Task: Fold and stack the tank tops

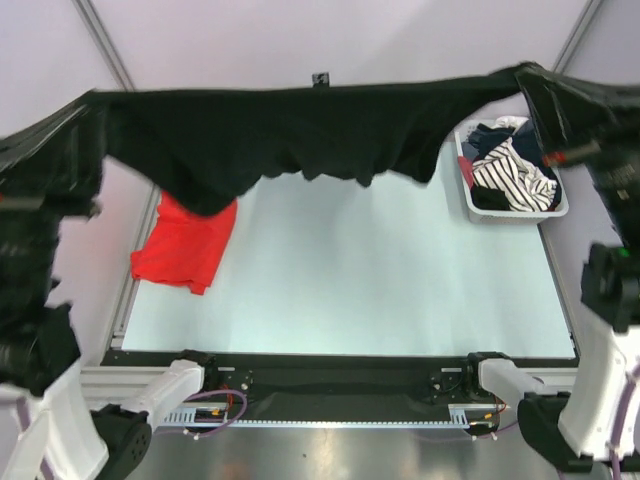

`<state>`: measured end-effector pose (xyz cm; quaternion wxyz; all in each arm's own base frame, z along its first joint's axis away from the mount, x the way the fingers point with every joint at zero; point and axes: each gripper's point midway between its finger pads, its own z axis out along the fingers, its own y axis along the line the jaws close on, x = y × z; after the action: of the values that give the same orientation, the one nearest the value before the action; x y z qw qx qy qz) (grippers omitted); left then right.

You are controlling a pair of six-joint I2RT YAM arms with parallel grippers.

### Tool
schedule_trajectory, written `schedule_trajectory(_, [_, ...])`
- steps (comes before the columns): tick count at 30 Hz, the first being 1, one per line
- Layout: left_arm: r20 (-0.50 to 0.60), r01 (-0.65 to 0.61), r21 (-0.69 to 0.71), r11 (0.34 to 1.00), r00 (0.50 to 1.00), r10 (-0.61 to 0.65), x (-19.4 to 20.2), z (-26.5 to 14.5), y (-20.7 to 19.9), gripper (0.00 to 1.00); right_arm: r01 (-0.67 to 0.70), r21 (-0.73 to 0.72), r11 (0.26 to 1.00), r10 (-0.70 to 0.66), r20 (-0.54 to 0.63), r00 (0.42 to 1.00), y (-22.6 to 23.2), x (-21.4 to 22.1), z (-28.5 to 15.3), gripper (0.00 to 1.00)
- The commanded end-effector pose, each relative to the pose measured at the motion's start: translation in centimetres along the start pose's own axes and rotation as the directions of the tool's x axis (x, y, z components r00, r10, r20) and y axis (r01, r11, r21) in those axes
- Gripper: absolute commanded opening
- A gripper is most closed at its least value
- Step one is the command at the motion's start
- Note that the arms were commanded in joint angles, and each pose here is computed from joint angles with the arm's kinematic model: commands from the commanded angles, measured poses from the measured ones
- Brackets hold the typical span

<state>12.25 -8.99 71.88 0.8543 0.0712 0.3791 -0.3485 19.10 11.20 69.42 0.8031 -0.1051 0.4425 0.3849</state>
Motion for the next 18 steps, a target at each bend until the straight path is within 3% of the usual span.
schedule_trajectory(1, [0.303,-0.09,-0.109,0.99,0.946,0.119,-9.0,-2.3,-0.8,0.0,0.067,0.119,0.991,-0.08,0.111,0.991,-2.1,-2.3,-0.4,0.0])
schedule_trajectory(5, [0.354,-0.111,-0.104,0.988,0.924,0.141,-11.7,-3.6,-2.3,0.0,0.091,0.094,0.991,-0.104,0.151,0.983,0.4,-3.7,-2.1,0.0])
schedule_trajectory(11, [0.272,-0.088,-0.18,0.98,0.953,0.135,-8.4,2.0,2.1,0.0,0.067,0.149,0.987,-0.086,0.124,0.989,-0.3,-3.8,-2.1,0.0])
schedule_trajectory(12, [0.245,-0.079,-0.191,0.978,0.961,0.126,-7.0,3.5,3.3,0.0,0.054,0.165,0.985,-0.072,0.109,0.991,-1.0,-3.3,-1.9,0.0])
schedule_trajectory(13, [0.155,-0.053,-0.221,0.974,0.984,0.089,-2.2,6.9,6.8,0.0,0.031,0.194,0.98,-0.047,0.077,0.996,-2.2,-2.2,-1.7,0.0])
schedule_trajectory(15, [0.102,-0.025,-0.219,0.975,0.994,0.049,1.3,9.9,9.0,0.0,-0.007,0.256,0.967,-0.002,0.032,0.999,-4.8,-0.1,-1.1,0.0])
schedule_trajectory(16, [0.019,0.012,-0.224,0.975,1.0,-0.008,6.6,12.5,11.8,0.0,-0.021,0.291,0.957,0.02,0.005,1.0,-6.1,1.1,-1.2,0.0])
schedule_trajectory(18, [-0.046,0.061,-0.222,0.973,0.996,-0.073,11.9,14.7,14.4,0.0,-0.049,0.396,0.917,0.071,-0.042,0.997,-10.0,4.5,-1.4,0.0])
